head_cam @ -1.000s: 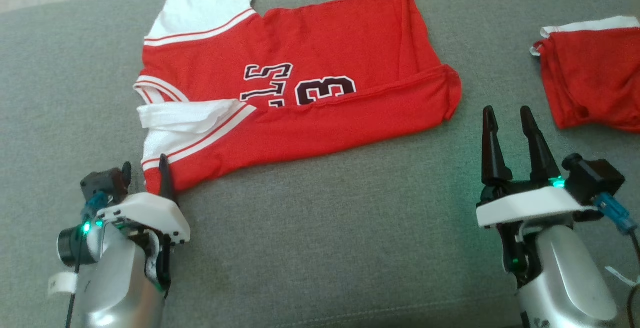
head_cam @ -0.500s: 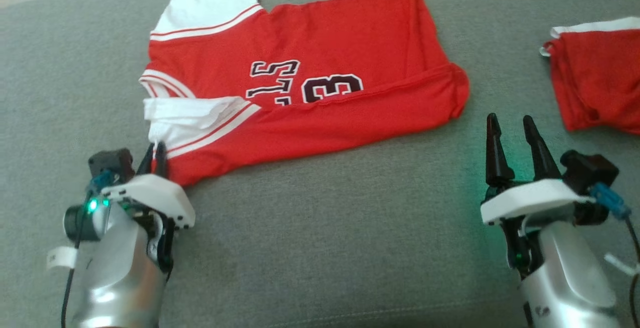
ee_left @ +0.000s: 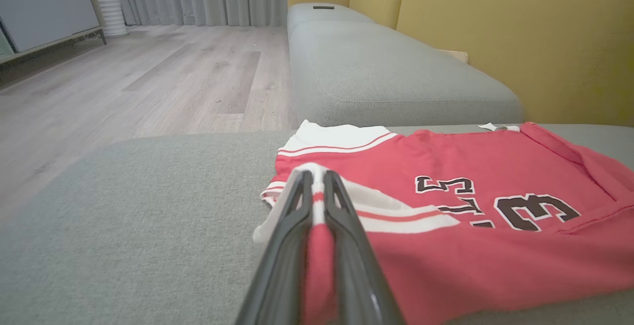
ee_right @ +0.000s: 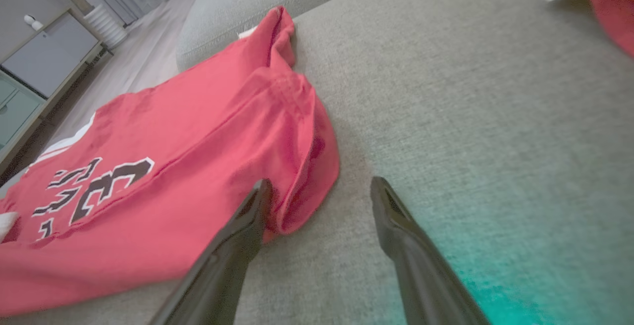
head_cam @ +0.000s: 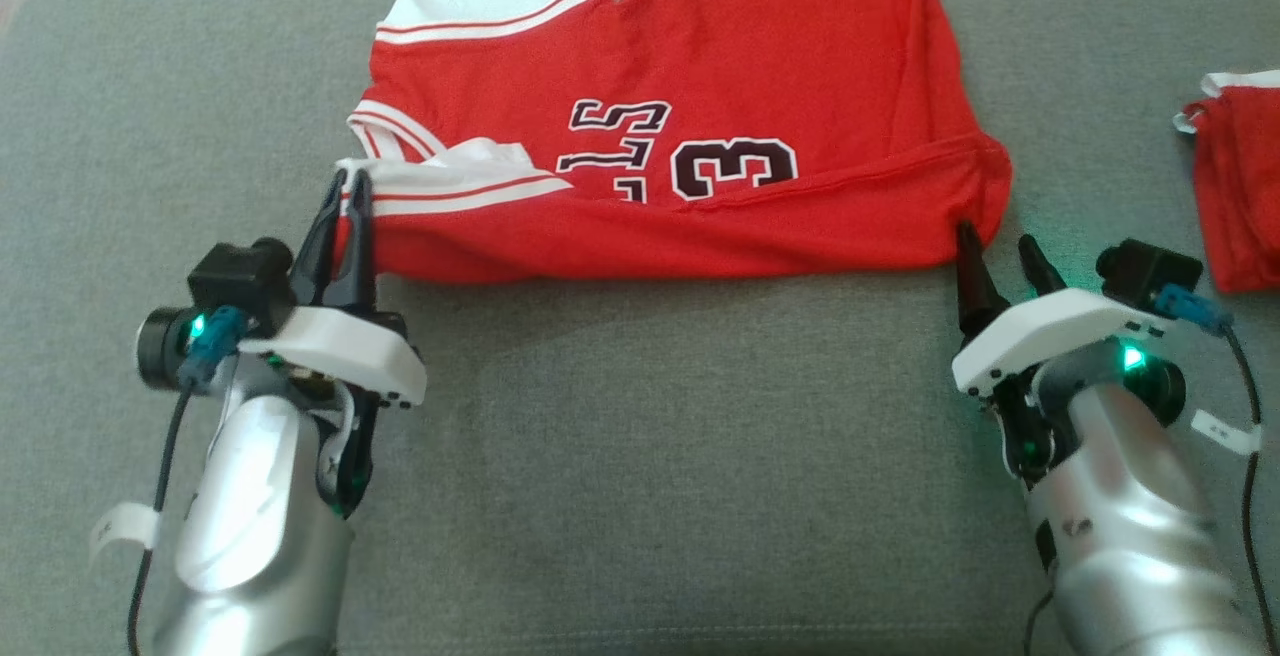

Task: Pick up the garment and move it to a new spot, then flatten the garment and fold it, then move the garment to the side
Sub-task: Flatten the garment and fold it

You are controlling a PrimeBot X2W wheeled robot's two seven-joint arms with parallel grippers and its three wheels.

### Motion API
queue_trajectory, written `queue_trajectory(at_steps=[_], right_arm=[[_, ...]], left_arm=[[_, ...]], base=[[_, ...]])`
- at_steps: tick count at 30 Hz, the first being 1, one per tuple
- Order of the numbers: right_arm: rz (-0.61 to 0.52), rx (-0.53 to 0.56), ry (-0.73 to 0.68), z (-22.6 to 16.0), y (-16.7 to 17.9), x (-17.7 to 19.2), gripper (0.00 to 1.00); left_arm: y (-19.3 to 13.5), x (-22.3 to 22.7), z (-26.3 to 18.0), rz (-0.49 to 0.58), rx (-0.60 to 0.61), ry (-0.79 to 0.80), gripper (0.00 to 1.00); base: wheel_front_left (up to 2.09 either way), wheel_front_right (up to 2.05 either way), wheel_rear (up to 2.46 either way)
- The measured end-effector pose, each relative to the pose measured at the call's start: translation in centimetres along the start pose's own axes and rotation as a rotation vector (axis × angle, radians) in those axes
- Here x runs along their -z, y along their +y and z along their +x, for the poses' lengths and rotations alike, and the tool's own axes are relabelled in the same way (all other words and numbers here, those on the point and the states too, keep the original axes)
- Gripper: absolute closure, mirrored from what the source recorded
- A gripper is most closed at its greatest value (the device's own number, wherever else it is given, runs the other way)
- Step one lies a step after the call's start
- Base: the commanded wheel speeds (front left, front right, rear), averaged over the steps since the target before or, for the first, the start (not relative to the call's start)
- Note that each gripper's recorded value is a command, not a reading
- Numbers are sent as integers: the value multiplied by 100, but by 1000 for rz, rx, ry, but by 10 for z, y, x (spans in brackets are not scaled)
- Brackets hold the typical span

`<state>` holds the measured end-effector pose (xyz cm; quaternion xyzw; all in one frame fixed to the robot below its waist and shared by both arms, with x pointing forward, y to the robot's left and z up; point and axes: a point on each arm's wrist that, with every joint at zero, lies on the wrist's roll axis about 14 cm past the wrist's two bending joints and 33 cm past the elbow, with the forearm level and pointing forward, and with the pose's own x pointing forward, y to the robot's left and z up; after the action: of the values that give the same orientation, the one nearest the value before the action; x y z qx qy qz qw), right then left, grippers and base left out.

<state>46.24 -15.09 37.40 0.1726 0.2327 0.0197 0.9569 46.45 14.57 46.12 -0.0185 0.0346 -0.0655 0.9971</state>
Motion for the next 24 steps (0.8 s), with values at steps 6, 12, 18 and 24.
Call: queue_trajectory(at_steps=[6, 12, 18, 24], right_arm=[[22, 15, 18, 15, 2, -5, 0], [27, 13, 26, 17, 5, -5, 100], [-139, -14, 10, 5, 8, -5, 100], [-135, 23, -62, -12, -4, -27, 100]], left_arm=[[-2, -4, 0, -4, 6, -14, 100], [-4, -5, -1, 2, 15, -16, 100], [-9, 1, -8, -1, 24, 8, 100], [-16, 3, -20, 3, 39, 21, 100]], base=[[0, 0, 0], [0, 0, 0], [0, 0, 0], [0, 0, 0]])
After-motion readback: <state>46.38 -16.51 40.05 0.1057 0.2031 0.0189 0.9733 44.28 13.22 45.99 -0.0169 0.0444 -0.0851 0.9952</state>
